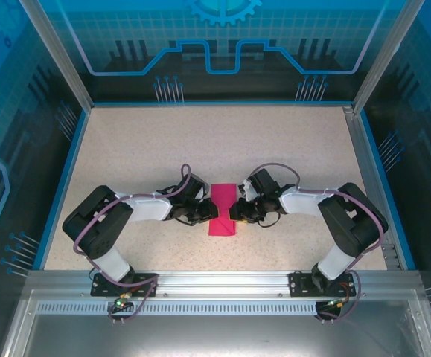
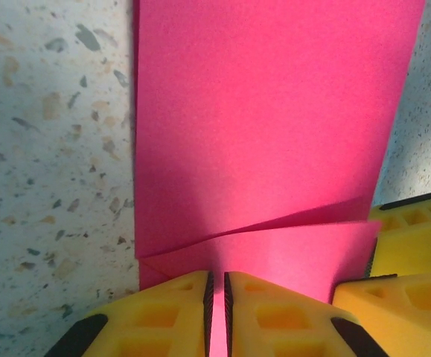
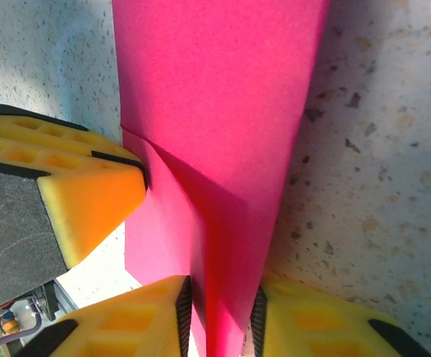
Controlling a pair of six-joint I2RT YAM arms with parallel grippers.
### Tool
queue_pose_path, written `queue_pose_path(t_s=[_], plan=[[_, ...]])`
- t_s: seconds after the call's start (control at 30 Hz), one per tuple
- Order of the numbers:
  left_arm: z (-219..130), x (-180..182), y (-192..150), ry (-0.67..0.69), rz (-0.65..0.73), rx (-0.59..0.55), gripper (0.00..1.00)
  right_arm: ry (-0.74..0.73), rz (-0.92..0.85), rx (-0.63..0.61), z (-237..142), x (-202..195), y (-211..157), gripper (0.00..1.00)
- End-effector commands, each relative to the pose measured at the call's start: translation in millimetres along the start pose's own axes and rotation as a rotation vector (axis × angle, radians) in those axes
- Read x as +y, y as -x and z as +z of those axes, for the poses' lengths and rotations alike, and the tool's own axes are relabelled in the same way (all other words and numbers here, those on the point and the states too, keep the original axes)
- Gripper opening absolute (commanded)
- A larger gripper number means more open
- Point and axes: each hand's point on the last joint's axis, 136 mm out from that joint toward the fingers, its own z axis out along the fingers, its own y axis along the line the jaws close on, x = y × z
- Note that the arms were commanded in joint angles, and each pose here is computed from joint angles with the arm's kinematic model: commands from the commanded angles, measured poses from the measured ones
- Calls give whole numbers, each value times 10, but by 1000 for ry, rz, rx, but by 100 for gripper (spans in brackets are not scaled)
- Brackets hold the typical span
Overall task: Fold a paper plane with a square sheet of paper (pick it up from the middle)
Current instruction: Turn over the paper at the center of the table.
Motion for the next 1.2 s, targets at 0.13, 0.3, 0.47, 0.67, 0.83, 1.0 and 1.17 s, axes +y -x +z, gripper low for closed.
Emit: queue_pose_path(t_s=[0.13,0.3,0.47,0.67,0.83,1.0,1.17], plan=[[-80,-133,52,-18,38,-23,17,37,-36,14,69,87,-3,19],[-217,-181,89,-31,40,-74,18,23,-66,4,-34,154,25,10],[-467,-150,146,0,48,-167,20,-60,-125,-35,-322,202,59,3],[-875,-42,232,76,59,-319,25,-317,-188,-101,-911,118,81,2],[-1170,108,275,144,51,-428,34,-788,-219,-155,-1717,-138,-3,3],[-1333,231,282,180,33,-494,37,-1142,-233,-152,-2236,-207,-47,1],[-1427,364,292,232,-1,-536,37,-1179,-241,-61,-1807,-134,-52,4]])
